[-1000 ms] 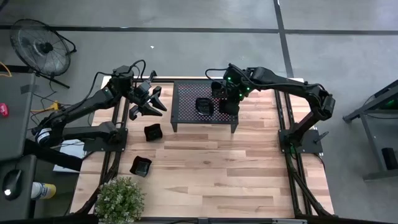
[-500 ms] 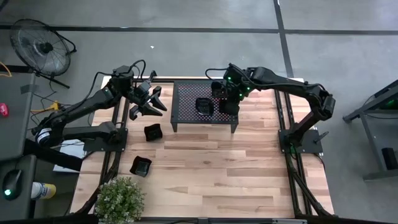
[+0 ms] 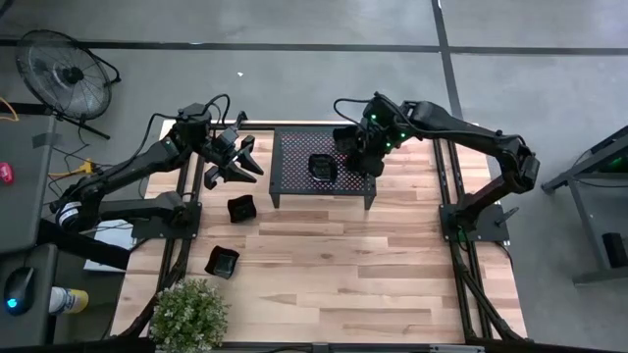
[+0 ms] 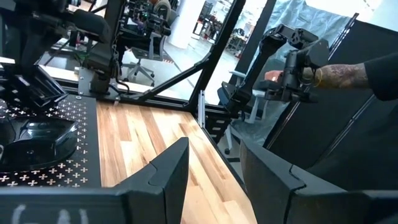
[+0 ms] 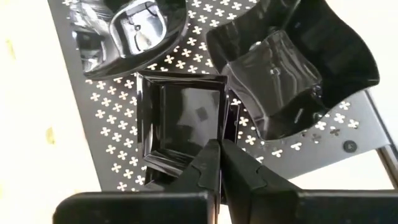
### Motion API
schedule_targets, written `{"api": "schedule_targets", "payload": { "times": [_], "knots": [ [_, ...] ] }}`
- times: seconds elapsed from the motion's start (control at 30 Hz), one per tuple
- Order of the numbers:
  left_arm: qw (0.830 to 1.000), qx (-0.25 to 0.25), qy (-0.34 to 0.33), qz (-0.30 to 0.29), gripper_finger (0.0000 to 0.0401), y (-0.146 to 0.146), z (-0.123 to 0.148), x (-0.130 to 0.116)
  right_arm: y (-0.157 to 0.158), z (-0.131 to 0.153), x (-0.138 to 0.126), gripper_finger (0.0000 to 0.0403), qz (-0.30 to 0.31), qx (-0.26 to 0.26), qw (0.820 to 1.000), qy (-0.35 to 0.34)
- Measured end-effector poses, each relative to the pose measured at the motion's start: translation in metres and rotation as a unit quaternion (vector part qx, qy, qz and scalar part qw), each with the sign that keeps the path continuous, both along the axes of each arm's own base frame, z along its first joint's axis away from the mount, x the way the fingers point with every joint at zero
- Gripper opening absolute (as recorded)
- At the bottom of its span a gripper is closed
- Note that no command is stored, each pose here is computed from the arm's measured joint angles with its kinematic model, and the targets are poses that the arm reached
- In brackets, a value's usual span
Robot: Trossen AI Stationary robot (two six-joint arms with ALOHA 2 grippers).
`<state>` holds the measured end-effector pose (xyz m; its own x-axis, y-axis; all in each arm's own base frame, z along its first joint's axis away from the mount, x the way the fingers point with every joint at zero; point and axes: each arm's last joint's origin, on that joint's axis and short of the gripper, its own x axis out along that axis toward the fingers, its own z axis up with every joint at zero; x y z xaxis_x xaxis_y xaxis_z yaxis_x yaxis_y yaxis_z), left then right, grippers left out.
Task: Pick & Place Mini shaped plates
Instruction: Stack the black square plate on top of the other black square plates on the shelf
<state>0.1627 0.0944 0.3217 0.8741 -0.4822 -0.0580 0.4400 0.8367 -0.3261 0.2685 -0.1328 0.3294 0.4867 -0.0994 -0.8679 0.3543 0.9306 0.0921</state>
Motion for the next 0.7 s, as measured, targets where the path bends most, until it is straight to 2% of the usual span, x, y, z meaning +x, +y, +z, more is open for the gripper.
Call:
{"api": "schedule_targets", "payload": {
  "times": [0.47, 0.7],
  "knots": [
    [1.0, -0.001, 0.001, -0.001, 0.0142, -0.0001, -0.0003, 0.0, 0.0035, -0.0047, 0.0038, 0.0002, 0.011, 0.039, 0.999, -0.001],
    [1.0, -0.001, 0.002, -0.001, 0.0142, -0.0001, -0.0004, 0.0, 0.003, -0.0059, 0.0052, 0.0001, 0.011, 0.039, 0.999, -0.002]
  ]
}}
